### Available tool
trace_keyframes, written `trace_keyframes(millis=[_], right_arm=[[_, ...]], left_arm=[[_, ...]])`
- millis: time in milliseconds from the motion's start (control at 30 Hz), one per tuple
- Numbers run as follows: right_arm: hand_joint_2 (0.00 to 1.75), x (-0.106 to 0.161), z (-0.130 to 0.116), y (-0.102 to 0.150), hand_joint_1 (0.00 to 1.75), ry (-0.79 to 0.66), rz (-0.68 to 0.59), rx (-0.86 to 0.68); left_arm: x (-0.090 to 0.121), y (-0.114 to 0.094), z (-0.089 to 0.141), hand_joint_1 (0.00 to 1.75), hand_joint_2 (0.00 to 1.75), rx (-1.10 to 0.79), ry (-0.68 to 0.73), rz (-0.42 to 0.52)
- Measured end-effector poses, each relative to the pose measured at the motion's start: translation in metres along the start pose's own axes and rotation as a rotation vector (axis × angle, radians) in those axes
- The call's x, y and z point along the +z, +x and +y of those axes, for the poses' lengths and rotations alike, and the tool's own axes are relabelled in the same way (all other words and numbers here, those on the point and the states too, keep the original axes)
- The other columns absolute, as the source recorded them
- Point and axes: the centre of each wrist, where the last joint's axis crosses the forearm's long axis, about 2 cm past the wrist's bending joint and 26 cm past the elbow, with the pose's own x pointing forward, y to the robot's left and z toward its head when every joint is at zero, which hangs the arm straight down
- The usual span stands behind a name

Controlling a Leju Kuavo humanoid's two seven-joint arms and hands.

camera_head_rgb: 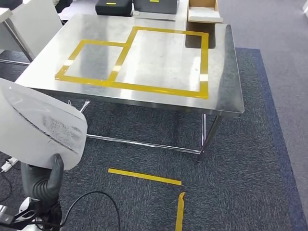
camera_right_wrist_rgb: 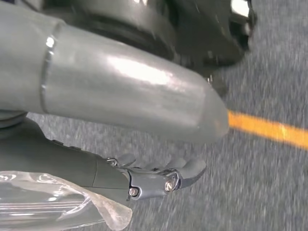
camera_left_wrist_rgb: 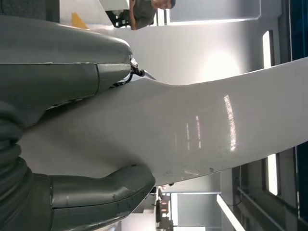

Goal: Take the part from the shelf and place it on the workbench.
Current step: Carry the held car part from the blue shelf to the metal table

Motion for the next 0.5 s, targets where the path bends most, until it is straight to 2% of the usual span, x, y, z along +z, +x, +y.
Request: trace_keyframes(millis=[500], right_arm=[[0.0, 0.0004, -0.0003, -0.0017, 0.0, 0.01, 0.0, 0.001]], left_arm=[[-0.0009, 0.0, 0.0004, 1.75, 1.75, 0.001, 0.001, -0.005]])
